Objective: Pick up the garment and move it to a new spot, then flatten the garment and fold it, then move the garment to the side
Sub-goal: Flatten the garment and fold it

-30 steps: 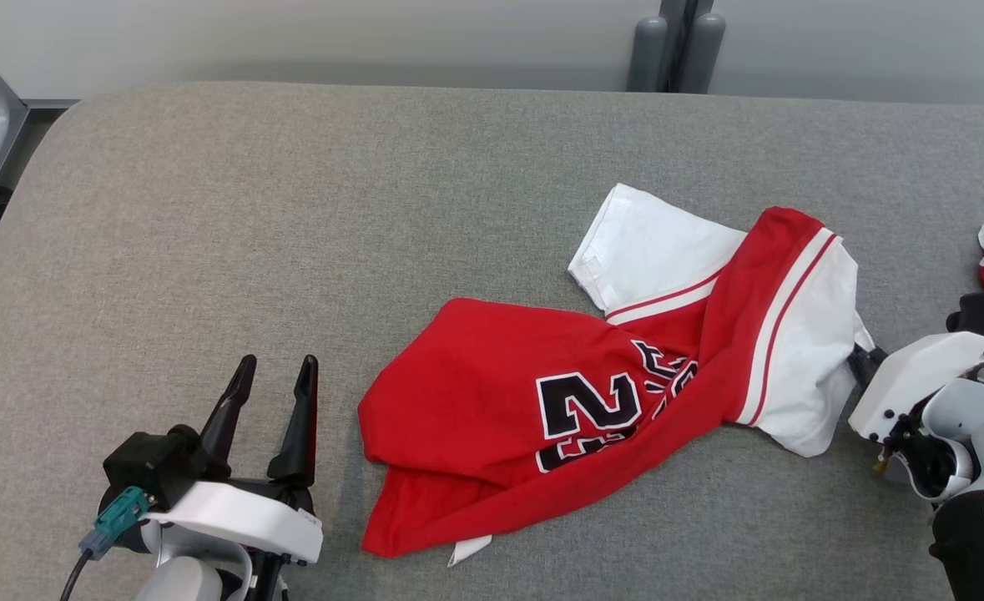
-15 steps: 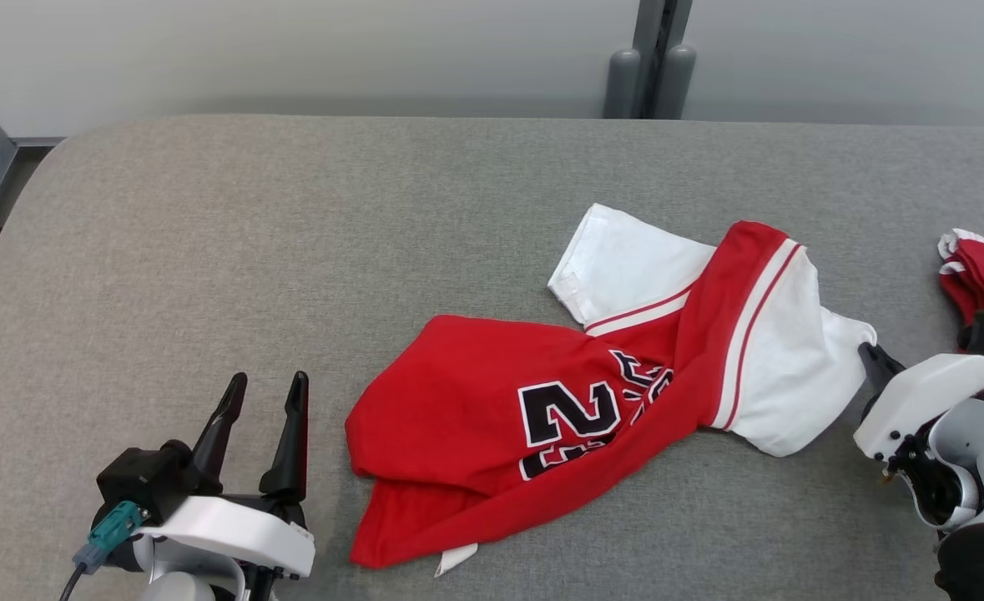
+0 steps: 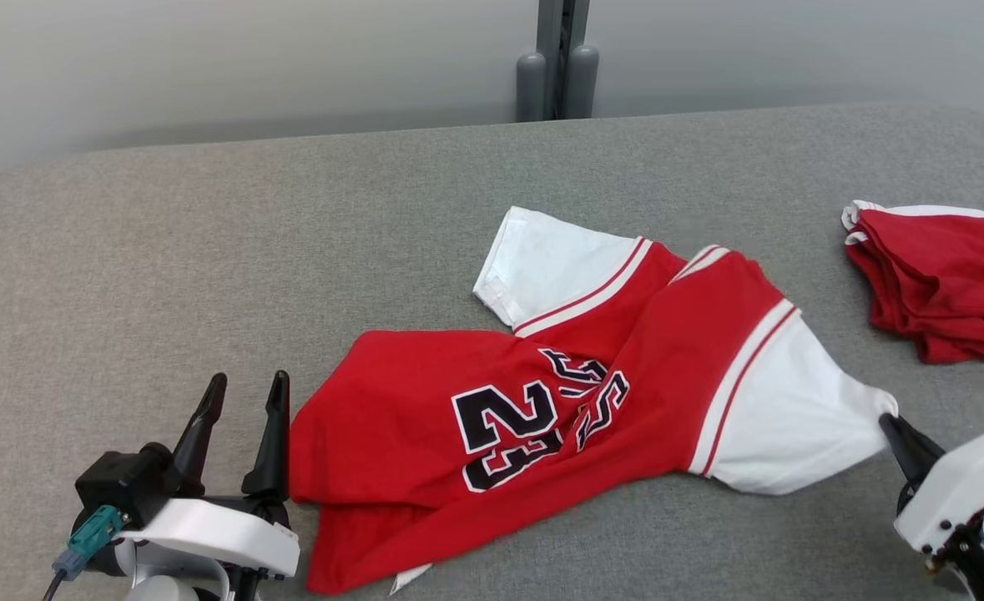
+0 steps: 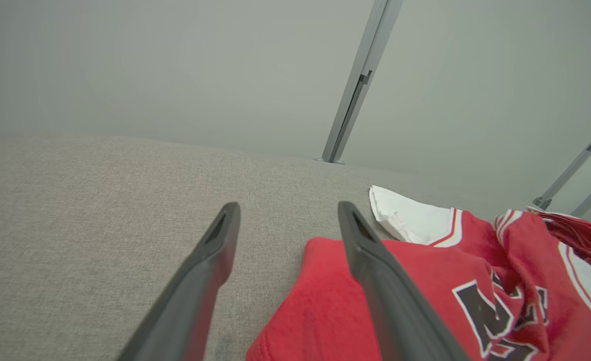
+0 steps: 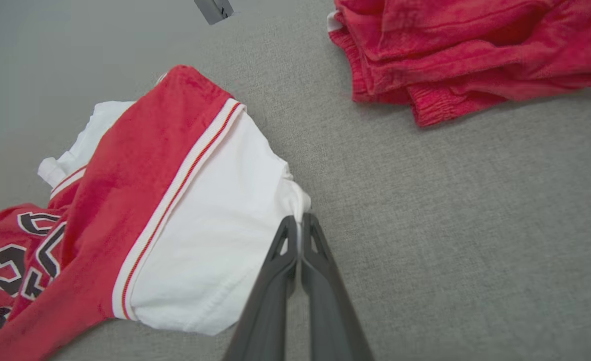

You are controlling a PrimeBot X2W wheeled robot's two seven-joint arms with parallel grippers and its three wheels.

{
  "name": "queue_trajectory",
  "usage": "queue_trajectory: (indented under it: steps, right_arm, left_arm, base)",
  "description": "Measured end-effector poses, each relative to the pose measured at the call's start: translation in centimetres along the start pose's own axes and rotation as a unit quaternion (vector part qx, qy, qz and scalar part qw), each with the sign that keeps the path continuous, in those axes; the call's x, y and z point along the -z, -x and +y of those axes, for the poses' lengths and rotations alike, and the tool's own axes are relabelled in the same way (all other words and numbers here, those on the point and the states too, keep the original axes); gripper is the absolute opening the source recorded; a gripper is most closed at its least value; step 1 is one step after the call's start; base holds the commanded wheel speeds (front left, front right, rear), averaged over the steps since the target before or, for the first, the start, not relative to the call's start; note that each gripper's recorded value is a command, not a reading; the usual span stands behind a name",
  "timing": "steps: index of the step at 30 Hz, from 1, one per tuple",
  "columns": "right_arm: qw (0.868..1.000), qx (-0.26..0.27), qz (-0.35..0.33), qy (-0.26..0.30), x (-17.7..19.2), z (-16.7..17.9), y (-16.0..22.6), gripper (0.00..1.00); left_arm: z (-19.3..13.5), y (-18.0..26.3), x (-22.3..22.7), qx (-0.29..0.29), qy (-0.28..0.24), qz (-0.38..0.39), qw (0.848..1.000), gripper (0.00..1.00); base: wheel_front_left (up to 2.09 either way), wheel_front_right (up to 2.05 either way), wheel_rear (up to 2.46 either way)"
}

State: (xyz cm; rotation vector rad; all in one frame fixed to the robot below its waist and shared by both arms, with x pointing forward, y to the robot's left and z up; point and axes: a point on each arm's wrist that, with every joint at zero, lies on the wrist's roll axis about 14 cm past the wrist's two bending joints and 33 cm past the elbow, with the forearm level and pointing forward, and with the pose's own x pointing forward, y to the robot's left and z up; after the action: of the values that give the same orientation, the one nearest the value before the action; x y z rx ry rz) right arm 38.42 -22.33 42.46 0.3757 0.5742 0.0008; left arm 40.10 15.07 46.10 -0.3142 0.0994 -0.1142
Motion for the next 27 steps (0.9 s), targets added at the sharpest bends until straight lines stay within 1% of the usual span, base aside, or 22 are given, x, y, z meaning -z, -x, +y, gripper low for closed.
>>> queue_trajectory:
  steps: [3, 4, 6, 7, 10, 13, 14, 15, 16, 21, 25, 27]
  right_arm:
    - [0.999, 0.013, 0.027, -0.024, 1.9, -0.8, 1.3, 0.00]
    - [0.999, 0.013, 0.027, -0.024, 1.9, -0.8, 1.3, 0.00]
    - [0.997, 0.019, 0.057, -0.040, 3.6, -0.9, 2.4, 0.00]
    - [0.997, 0.019, 0.057, -0.040, 3.6, -0.9, 2.4, 0.00]
    - [0.992, 0.038, 0.106, -0.056, 6.1, -1.9, 3.5, 0.00]
    - [0.989, 0.053, 0.126, -0.062, 7.1, -2.7, 3.8, 0.00]
    - [0.988, 0.060, 0.132, -0.055, 7.3, -3.0, 3.9, 0.27]
    - [0.987, 0.063, 0.136, -0.052, 7.5, -3.1, 3.9, 0.92]
    - [0.987, 0.064, 0.137, -0.051, 7.5, -3.1, 3.9, 1.00]
    - [0.991, 0.042, 0.120, -0.053, 6.5, -1.8, 3.7, 1.00]
    - [0.997, 0.013, 0.067, -0.044, 3.5, -0.1, 3.6, 1.00]
    - [0.999, -0.001, 0.028, -0.038, 1.3, 0.8, 3.8, 1.00]
  left_arm:
    - [-0.2, -0.2, 0.2, 0.004, 0.001, 0.003, 1.000, 1.00]
    - [-0.2, -0.2, 0.2, 0.004, 0.001, 0.003, 1.000, 1.00]
    - [-0.3, -0.3, 0.2, 0.006, 0.000, 0.004, 1.000, 1.00]
    - [-0.3, -0.3, 0.2, 0.006, 0.000, 0.004, 1.000, 1.00]
    - [-0.4, -0.3, 0.3, 0.008, 0.000, 0.004, 1.000, 1.00]
    - [-0.3, -0.2, 0.3, 0.007, -0.001, 0.005, 1.000, 1.00]
    - [-0.2, -0.2, 0.3, 0.006, -0.001, 0.005, 1.000, 1.00]
    - [-0.2, -0.1, 0.3, 0.006, -0.002, 0.006, 1.000, 1.00]
    - [-0.1, -0.1, 0.2, 0.005, -0.002, 0.005, 1.000, 1.00]
    - [0.0, 0.1, -0.1, 0.002, -0.006, 0.001, 1.000, 1.00]
    - [0.0, 0.5, -0.3, 0.002, -0.007, 0.000, 1.000, 1.00]
    - [0.0, 0.6, -0.5, 0.001, -0.007, -0.001, 1.000, 1.00]
  base:
    - [0.00, 0.00, 0.00]
    - [0.00, 0.00, 0.00]
    - [0.00, 0.00, 0.00]
    - [0.00, 0.00, 0.00]
    - [0.00, 0.00, 0.00]
    - [0.00, 0.00, 0.00]
    - [0.00, 0.00, 0.00]
    - [0.00, 0.00, 0.00]
    - [0.00, 0.00, 0.00]
    - [0.00, 0.00, 0.00]
    - [0.00, 0.00, 0.00]
    - [0.00, 0.00, 0.00]
